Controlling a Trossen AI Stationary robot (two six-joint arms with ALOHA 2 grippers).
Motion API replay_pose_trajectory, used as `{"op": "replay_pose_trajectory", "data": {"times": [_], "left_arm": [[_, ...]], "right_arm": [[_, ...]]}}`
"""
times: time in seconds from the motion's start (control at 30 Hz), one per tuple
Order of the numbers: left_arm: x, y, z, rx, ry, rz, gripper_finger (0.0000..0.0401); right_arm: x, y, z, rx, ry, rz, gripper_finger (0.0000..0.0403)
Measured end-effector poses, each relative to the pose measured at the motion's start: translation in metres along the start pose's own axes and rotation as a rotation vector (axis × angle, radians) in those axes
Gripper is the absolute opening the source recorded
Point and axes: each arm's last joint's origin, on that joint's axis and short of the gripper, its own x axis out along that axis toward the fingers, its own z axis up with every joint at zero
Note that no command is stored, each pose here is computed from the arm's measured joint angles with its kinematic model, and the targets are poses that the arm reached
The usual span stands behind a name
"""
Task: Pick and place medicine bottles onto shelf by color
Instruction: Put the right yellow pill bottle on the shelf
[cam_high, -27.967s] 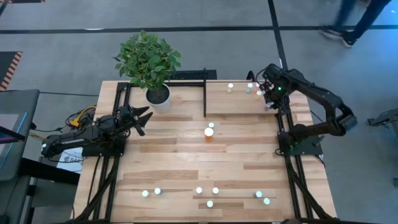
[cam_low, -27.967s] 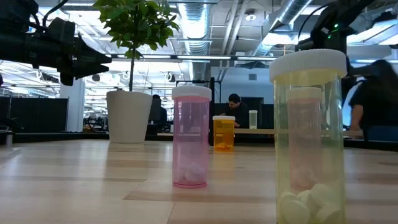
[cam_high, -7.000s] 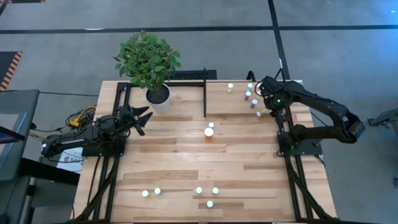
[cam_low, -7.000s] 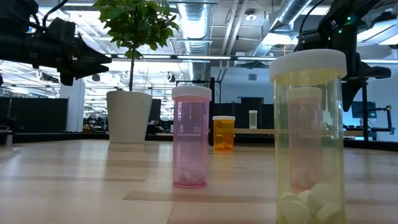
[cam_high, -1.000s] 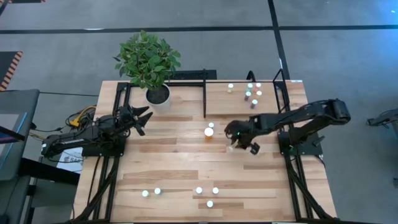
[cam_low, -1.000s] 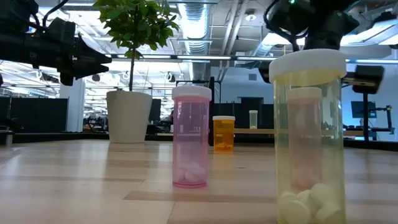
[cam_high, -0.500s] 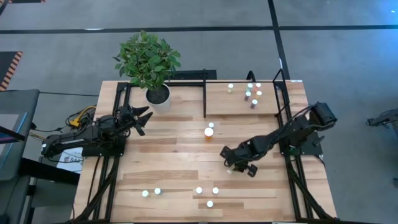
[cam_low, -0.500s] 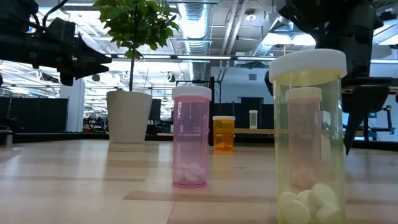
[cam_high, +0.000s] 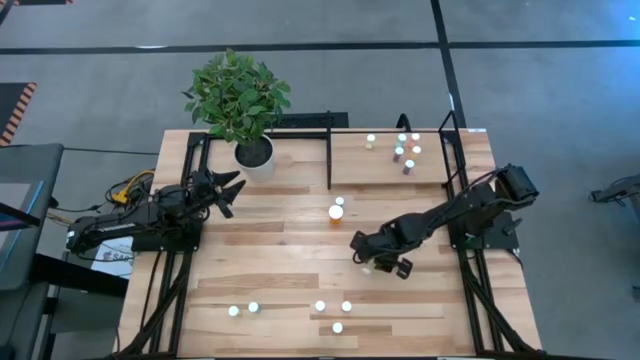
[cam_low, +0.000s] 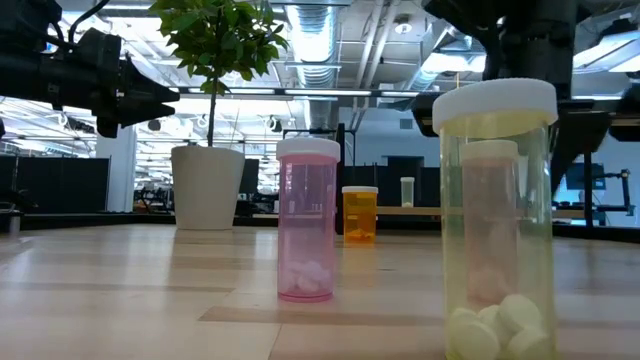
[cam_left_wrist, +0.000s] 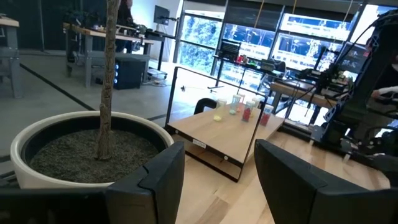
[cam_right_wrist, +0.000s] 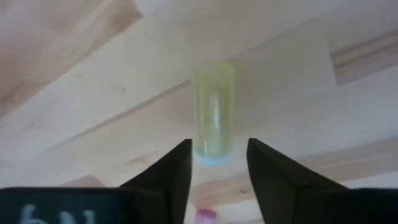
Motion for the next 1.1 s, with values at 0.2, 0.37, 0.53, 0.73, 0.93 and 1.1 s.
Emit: {"op": "replay_pose_trajectory", "data": {"times": [0.2,0.37,0.53,0.73,0.93,1.1], "left_arm": [[0.000,0.000,0.000,0.000,0.000,0.001,0.0181],[0.000,0.000,0.000,0.000,0.000,0.000,0.0181],[0.000,0.000,0.000,0.000,0.000,0.001,0.0181],[0.000,0.000,0.000,0.000,0.000,0.001,0.0181],[0.000,0.000,0.000,0.000,0.000,0.000,0.0181],[0.000,0.000,0.000,0.000,0.000,0.000,0.0181]], "right_arm": [[0.003,-0.002,0.003,0.003,-0.033,-0.029,0.0233],[0.006,-0.002,0.003,-0.013,-0.035,-0.034,0.0255],[-0.004,0.000,0.005,-0.253,-0.014,-0.021,0.0256],[-0.019,0.007,0.015,-0.680,0.032,-0.023,0.0256],[-0.026,0.015,0.028,-1.057,0.015,-0.022,0.0256],[-0.028,0.019,0.036,-1.354,0.003,-0.044,0.0256]]}}
